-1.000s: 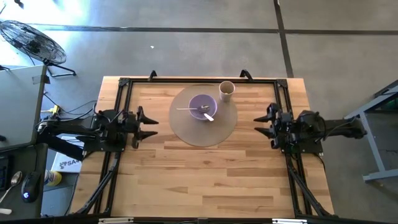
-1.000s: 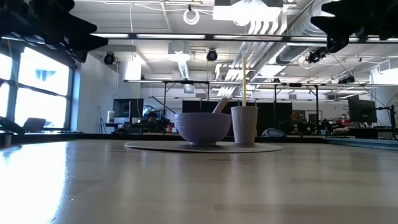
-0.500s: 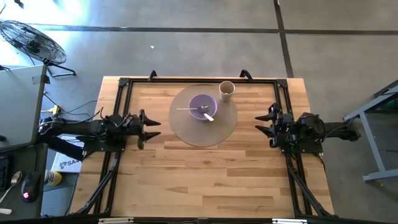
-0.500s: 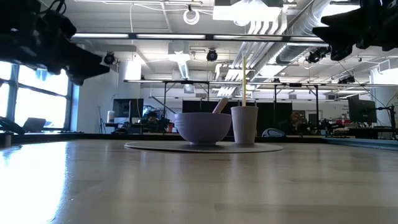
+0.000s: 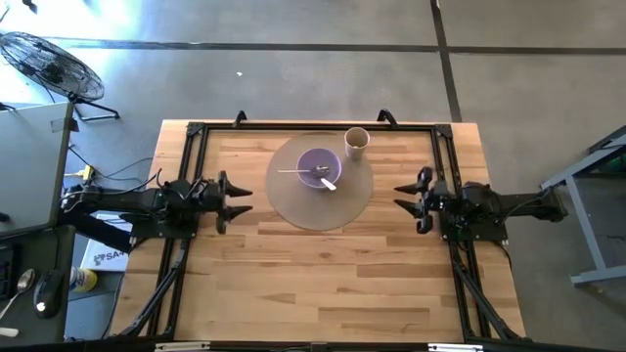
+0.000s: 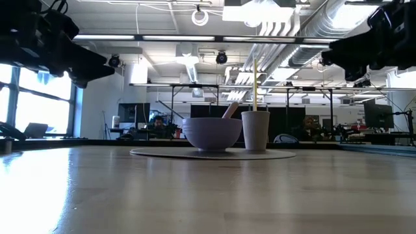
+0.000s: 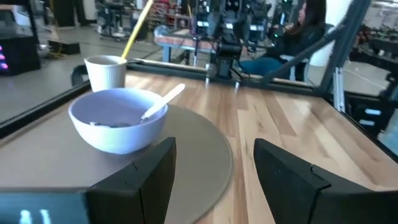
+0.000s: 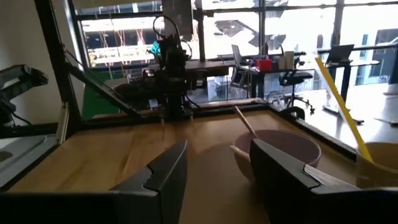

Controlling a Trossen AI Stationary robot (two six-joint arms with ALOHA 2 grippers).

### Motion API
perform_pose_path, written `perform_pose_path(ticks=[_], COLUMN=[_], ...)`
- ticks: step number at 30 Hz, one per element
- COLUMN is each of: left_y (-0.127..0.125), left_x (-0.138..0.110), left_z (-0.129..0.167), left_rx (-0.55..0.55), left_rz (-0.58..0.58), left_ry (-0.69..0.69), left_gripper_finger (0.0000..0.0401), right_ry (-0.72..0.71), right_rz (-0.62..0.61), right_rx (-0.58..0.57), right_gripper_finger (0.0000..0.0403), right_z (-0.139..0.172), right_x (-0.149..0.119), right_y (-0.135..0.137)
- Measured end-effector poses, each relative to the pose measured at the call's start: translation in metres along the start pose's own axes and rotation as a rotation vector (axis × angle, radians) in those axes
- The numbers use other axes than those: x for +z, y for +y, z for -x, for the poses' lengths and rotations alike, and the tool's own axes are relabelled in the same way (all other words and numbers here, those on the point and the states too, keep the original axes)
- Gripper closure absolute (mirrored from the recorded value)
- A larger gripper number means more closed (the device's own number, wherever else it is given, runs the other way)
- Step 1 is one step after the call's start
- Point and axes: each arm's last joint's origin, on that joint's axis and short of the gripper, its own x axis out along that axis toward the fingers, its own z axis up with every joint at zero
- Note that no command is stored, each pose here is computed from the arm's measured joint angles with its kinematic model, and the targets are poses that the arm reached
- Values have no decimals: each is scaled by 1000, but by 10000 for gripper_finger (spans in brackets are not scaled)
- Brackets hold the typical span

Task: Pick & Place Utensil
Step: Return to Home Position

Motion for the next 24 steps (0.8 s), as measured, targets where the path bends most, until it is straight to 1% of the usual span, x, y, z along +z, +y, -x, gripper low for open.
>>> perform_pose_path(ticks=[3, 9, 13, 20, 22, 24], left_y=[0, 0, 0, -2, -2, -1], left_x=[0, 2, 4, 6, 7, 9], left_z=[0, 0, 0, 0, 0, 2], left_rx=[3, 8, 4, -54, -48, -18], left_rz=[-9, -46, -43, -60, -62, -60], left_ry=[2, -22, -51, -69, -84, -103], left_gripper_finger=[189, 189, 189, 189, 189, 189], right_ry=[52, 59, 60, 60, 60, 61], right_rz=[0, -4, -5, -5, -5, -5], right_rx=[-1, 4, 4, 4, 4, 4], right_gripper_finger=[235, 234, 235, 235, 237, 237], right_z=[0, -1, -1, -1, -1, -1], right_x=[-5, -6, -6, -6, -6, -6], right_y=[0, 0, 0, 0, 0, 0])
